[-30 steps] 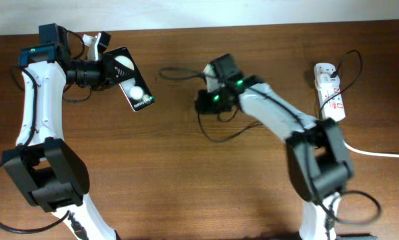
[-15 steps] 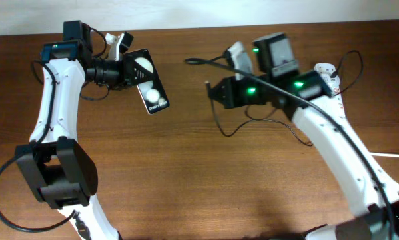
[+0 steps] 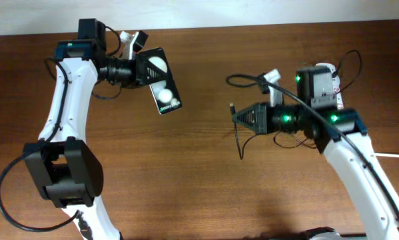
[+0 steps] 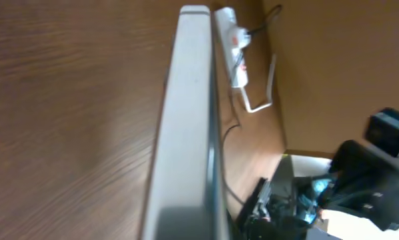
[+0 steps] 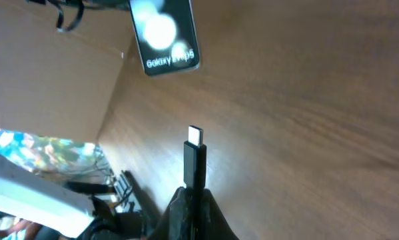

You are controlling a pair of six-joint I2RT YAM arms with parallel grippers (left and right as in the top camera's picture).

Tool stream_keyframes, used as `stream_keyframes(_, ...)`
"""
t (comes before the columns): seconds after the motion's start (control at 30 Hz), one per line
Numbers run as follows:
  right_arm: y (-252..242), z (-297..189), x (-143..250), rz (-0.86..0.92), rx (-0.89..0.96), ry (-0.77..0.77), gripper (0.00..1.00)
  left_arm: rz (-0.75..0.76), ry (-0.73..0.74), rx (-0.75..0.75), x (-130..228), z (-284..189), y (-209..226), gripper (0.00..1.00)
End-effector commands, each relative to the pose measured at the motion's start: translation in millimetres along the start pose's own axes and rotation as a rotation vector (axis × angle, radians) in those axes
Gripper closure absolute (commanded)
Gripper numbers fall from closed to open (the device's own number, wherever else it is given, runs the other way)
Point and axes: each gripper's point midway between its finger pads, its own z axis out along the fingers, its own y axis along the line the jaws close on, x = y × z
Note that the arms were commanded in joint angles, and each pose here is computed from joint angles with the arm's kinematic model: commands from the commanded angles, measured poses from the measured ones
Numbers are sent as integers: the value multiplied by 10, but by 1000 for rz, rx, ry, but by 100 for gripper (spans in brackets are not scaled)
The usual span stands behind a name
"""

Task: Plug charger to phone and switch on socket
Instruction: 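Lift the USB-C plug with the right gripper toward the phone's bottom port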

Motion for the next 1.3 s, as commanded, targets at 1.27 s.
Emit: stream_keyframes(1.27, 639, 639, 125, -157, -175, 48, 96, 76, 12, 540, -6, -29, -1187, 100)
